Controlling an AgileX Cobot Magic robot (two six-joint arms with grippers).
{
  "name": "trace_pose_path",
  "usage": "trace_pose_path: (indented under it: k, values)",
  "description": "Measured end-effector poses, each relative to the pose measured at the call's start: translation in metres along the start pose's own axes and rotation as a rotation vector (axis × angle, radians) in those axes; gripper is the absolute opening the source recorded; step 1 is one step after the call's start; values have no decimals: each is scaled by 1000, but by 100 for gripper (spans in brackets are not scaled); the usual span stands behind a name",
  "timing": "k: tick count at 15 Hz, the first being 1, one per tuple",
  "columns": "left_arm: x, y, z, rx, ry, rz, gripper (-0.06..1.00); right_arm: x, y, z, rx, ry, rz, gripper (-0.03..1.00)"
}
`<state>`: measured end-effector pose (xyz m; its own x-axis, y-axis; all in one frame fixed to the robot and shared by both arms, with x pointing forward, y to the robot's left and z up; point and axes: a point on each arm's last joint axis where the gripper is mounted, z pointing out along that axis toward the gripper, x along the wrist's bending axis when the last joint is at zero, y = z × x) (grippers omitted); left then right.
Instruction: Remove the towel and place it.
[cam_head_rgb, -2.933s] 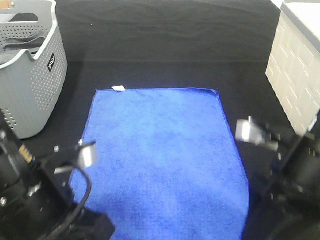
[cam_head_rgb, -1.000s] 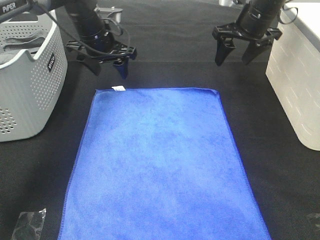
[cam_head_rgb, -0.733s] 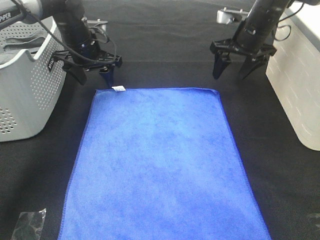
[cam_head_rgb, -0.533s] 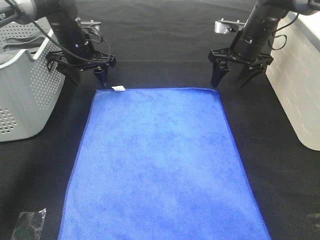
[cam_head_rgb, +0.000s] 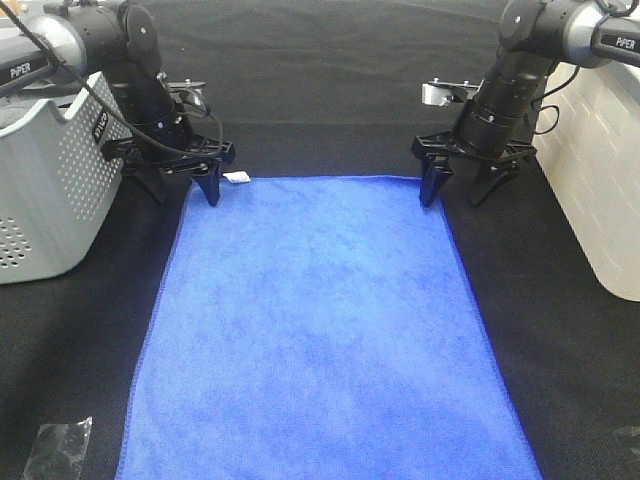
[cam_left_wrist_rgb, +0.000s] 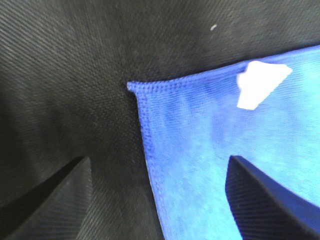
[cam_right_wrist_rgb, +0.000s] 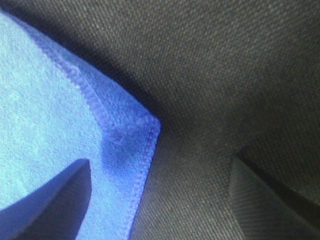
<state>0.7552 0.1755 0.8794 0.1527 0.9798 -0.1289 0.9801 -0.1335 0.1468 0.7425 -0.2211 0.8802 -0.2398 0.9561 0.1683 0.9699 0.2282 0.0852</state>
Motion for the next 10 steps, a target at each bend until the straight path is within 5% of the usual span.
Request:
trace_pose_path:
  k: [10]
  values:
    - [0, 0, 0, 0, -15, -7, 71, 0, 4, 3, -37, 23, 26, 77]
